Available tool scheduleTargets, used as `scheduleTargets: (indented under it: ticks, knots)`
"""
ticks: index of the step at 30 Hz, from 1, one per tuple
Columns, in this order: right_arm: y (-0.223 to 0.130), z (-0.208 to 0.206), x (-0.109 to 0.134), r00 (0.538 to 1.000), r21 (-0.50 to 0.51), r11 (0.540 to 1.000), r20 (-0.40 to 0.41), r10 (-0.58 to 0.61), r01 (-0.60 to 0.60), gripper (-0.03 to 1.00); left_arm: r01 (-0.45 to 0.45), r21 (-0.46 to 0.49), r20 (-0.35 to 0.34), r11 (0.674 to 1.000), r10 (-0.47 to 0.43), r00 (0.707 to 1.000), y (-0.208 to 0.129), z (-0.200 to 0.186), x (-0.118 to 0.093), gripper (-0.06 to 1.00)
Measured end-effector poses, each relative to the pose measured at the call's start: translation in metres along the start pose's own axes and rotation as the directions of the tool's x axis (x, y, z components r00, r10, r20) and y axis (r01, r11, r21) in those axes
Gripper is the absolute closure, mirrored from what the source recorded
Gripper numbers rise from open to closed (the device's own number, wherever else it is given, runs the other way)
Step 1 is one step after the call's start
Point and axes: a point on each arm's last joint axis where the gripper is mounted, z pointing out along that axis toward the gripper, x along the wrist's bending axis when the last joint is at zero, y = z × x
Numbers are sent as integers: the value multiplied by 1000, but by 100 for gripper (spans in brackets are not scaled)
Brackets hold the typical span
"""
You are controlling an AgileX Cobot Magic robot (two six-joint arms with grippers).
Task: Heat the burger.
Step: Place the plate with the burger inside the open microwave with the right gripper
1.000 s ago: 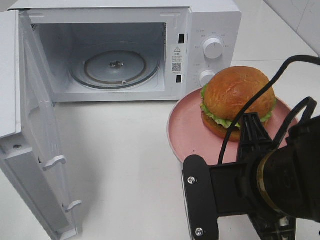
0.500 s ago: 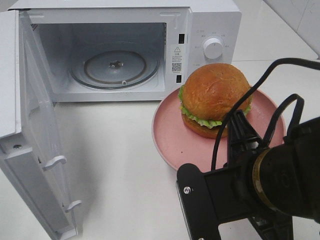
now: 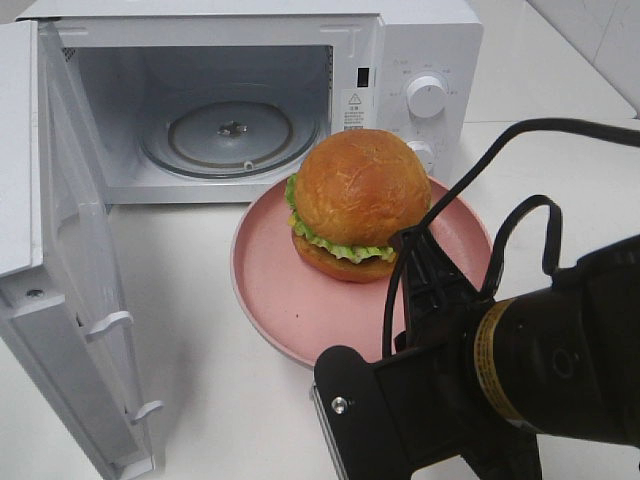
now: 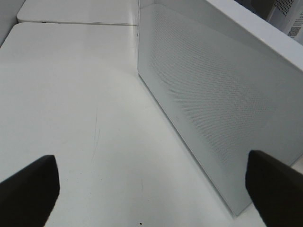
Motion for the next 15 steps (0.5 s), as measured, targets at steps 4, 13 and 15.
scheduleTargets:
  ticks: [4, 13, 15]
  knots:
    - [3, 0, -1, 999, -29, 999, 9, -43, 43, 93, 0, 0, 0, 1000, 0, 1000, 0, 0, 0, -4]
    - [3, 1, -4, 995, -65, 993, 27, -95, 96, 93, 0, 0, 0, 1000, 0, 1000, 0, 0, 0, -4]
    - [-1, 3, -7, 995, -59, 994, 28, -91, 93, 93, 0, 0, 0, 1000, 0, 1000, 0, 0, 0, -4]
